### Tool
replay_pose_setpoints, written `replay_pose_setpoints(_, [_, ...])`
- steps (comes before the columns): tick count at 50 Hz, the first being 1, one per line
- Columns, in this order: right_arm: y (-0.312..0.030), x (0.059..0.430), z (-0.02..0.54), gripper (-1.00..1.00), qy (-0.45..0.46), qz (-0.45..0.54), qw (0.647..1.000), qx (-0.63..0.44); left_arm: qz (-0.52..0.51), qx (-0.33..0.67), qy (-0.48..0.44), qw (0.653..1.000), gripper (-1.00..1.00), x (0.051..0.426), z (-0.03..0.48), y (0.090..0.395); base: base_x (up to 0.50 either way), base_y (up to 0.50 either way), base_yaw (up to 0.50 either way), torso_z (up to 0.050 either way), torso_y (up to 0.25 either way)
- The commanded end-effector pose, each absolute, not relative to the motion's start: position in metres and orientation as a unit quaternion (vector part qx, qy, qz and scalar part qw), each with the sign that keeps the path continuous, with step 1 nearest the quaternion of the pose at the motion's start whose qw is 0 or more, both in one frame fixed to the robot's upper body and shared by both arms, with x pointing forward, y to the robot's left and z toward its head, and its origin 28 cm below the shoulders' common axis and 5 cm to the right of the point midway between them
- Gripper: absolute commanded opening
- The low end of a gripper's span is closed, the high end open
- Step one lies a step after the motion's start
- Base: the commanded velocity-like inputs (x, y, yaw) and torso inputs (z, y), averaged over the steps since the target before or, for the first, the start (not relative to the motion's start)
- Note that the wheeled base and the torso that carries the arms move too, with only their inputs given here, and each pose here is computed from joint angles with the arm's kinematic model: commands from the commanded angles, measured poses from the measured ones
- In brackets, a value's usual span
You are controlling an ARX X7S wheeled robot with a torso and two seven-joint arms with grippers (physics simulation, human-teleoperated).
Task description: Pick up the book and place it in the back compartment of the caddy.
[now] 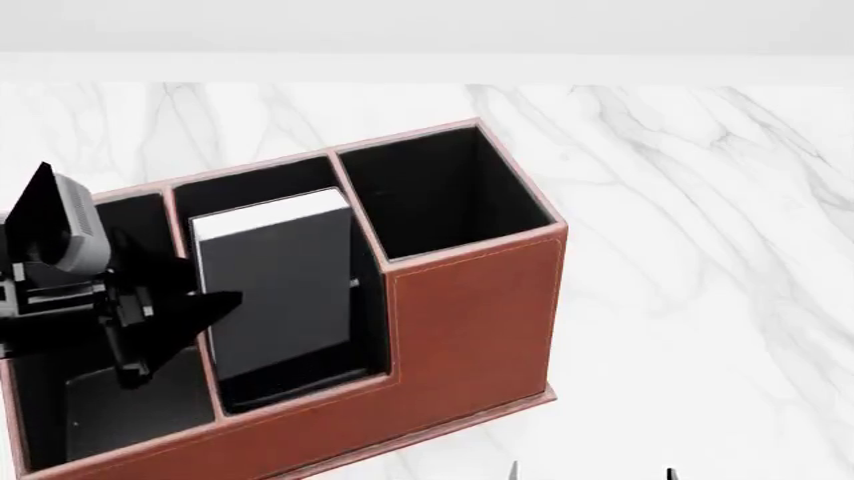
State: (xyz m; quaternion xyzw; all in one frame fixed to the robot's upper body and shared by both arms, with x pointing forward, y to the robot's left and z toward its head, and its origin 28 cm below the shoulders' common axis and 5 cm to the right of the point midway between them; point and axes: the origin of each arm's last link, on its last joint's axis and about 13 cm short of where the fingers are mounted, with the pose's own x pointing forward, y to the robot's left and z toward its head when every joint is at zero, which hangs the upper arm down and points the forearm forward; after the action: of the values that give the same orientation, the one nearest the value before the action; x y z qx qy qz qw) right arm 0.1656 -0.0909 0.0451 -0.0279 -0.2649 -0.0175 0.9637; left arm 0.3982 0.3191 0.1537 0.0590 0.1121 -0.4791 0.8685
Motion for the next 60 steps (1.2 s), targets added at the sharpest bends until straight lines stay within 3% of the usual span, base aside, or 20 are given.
replay_pose_setpoints(1, [-0.091, 0.166, 0.044, 1.00, -0.263, -0.016, 0.964, -0.027, -0.467, 0.051, 0.068, 0.880, -1.00, 0.405, 0.160, 0.315, 0.00, 0.00, 0.00, 0.000, 0.000])
replay_pose_setpoints(27, [-0.090, 0.167, 0.044, 1.00, -0.262, -0.015, 0.965, -0.028, -0.474, 0.042, 0.074, 0.877, -1.00, 0.412, 0.153, 0.307, 0.00, 0.00, 0.00, 0.000, 0.002])
replay_pose_setpoints(55, [-0.090, 0.168, 0.043, 1.00, -0.259, -0.014, 0.965, -0.030, -0.429, 0.018, 0.072, 0.900, -1.00, 0.411, 0.151, 0.308, 0.00, 0.00, 0.00, 0.000, 0.001])
replay_pose_setpoints(56, [-0.090, 0.168, 0.043, 1.00, -0.260, -0.014, 0.965, -0.029, -0.424, 0.016, 0.075, 0.902, 1.00, 0.411, 0.151, 0.308, 0.00, 0.00, 0.00, 0.000, 0.000])
replay_pose_setpoints(60, [-0.089, 0.168, 0.043, 1.00, -0.260, -0.013, 0.965, -0.029, -0.412, 0.018, 0.082, 0.907, 1.00, 0.411, 0.149, 0.308, 0.00, 0.00, 0.00, 0.000, 0.003])
